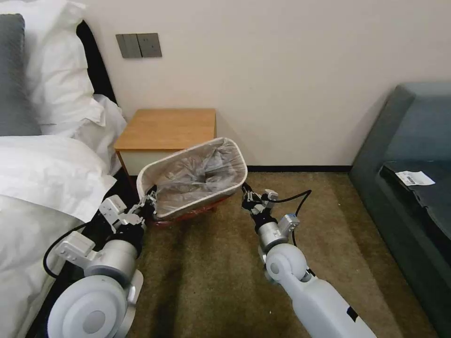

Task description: Pick up the garbage bag from the table and place it over the trash can.

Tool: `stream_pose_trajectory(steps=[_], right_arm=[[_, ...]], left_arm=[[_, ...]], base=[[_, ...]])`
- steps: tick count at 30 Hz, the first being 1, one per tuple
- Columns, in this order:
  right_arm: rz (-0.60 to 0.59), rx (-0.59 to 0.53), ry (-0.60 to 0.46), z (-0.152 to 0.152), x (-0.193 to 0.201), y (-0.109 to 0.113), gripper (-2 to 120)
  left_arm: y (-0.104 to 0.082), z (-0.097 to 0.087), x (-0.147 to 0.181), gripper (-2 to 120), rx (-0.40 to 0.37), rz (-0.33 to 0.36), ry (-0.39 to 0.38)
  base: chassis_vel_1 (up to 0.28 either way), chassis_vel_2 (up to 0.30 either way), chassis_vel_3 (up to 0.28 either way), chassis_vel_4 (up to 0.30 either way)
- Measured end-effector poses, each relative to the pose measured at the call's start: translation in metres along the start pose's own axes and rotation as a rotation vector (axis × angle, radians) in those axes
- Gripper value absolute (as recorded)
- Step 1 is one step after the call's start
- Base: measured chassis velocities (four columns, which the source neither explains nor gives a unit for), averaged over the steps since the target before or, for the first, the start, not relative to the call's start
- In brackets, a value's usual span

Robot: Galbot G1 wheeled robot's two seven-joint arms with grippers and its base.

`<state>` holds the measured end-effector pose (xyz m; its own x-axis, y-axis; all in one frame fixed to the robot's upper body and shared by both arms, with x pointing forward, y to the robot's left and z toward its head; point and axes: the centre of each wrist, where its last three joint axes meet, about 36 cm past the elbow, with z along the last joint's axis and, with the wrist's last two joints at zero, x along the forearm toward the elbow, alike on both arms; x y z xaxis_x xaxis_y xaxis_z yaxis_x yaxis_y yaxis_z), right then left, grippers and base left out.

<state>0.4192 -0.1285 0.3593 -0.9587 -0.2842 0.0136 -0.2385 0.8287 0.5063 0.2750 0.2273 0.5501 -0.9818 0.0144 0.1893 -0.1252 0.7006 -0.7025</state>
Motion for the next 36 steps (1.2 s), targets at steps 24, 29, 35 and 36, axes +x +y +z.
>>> stream_pose_trajectory(steps=[24,29,35,36], right_arm=[[-0.039,0.190,-0.121,-0.027,0.064,-0.012,49],[-0.076,0.230,-0.198,-0.048,0.066,-0.004,62],[-0.229,0.430,-0.218,-0.073,0.069,0.018,82],[-0.229,0.430,-0.218,-0.073,0.069,0.018,82]], left_arm=[[0.032,0.009,-0.043,8,-0.096,-0.098,-0.012],[0.042,0.020,-0.054,8,-0.203,-0.125,-0.021],[0.063,0.045,-0.071,8,-0.516,-0.140,-0.074],[0.063,0.045,-0.071,8,-0.516,-0.140,-0.074]], base=[[0.000,0.000,0.000,0.000],[0.000,0.000,0.000,0.000],[0.000,0.000,0.000,0.000],[0.000,0.000,0.000,0.000]])
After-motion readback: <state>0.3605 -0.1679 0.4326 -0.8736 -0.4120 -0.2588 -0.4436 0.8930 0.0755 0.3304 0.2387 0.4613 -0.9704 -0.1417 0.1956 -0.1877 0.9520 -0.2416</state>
